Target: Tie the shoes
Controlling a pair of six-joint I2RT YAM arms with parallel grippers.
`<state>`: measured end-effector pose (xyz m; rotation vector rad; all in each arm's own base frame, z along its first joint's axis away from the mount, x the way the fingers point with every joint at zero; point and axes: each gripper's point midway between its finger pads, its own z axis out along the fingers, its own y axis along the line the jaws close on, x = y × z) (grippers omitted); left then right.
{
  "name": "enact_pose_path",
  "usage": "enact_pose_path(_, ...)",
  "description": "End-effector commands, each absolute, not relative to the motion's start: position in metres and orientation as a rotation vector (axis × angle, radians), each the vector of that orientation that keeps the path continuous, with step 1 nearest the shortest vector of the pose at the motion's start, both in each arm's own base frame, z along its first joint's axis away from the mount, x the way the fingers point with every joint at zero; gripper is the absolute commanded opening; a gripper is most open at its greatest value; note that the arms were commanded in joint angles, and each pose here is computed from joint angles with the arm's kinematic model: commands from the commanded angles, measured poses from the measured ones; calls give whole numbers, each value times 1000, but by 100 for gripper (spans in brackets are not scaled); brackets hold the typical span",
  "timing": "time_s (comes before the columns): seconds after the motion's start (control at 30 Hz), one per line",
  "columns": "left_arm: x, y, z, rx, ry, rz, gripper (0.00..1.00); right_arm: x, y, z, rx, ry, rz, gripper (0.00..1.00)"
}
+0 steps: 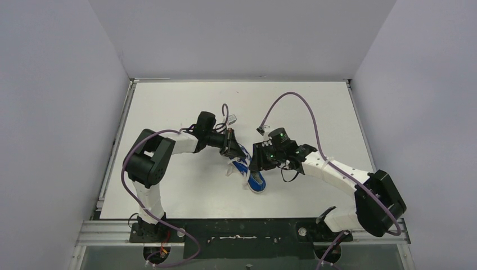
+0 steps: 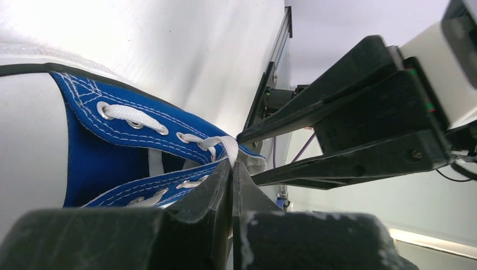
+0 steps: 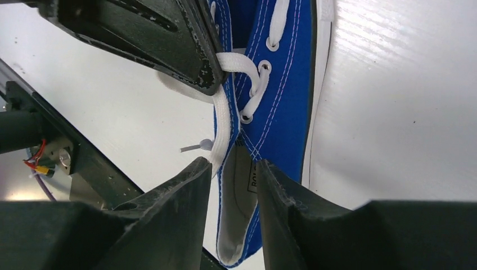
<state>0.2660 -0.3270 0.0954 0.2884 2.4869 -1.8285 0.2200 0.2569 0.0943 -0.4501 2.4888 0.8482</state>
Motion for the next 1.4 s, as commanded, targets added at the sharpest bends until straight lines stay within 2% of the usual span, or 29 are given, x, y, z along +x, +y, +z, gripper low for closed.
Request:
enact_pose_path(0.0,273,-333,114,361,2397,-1851,0,237,273,112,-349,2424,815,35)
enact_pose_path(0.13,274,-333,116,364,2391,-1852,0,232,268,105,-231,2517,734,37)
enact_pose_path(0.37,273,-334,118,373,2386,-1859,0,225,272,90,-261,2562,530,39)
enact_pose_path(0.47,272,-333,118,382,2387,-1857,0,224,271,91,-294,2558,456,33)
enact_pose_path(0.6,270,-331,115,392,2397,-1850,0,223,262,97,-335,2553,324,17)
enact_pose_path(0.67,269,-330,113,394,2404,-1845,0,220,254,98,-345,2565,284,16)
enact_pose_path(0.8,268,-329,113,398,2404,-1836,0,219,247,105,-339,2557,250,3)
enact_pose_path(0.9,266,-325,116,420,2413,-1798,1,219,249,111,-350,2550,264,0)
enact_pose_path(1.0,260,-313,113,468,2444,-1660,29,221,253,116,-367,2540,288,0)
enact_pose_path(1.07,256,-303,107,514,2455,-1547,41,222,256,117,-361,2536,327,0)
enact_pose_path(1.17,252,-298,98,525,2454,-1502,48,223,259,120,-348,2530,380,0)
enact_pose_path(1.37,242,-303,82,549,2484,-1498,49,228,250,125,-312,2538,409,0)
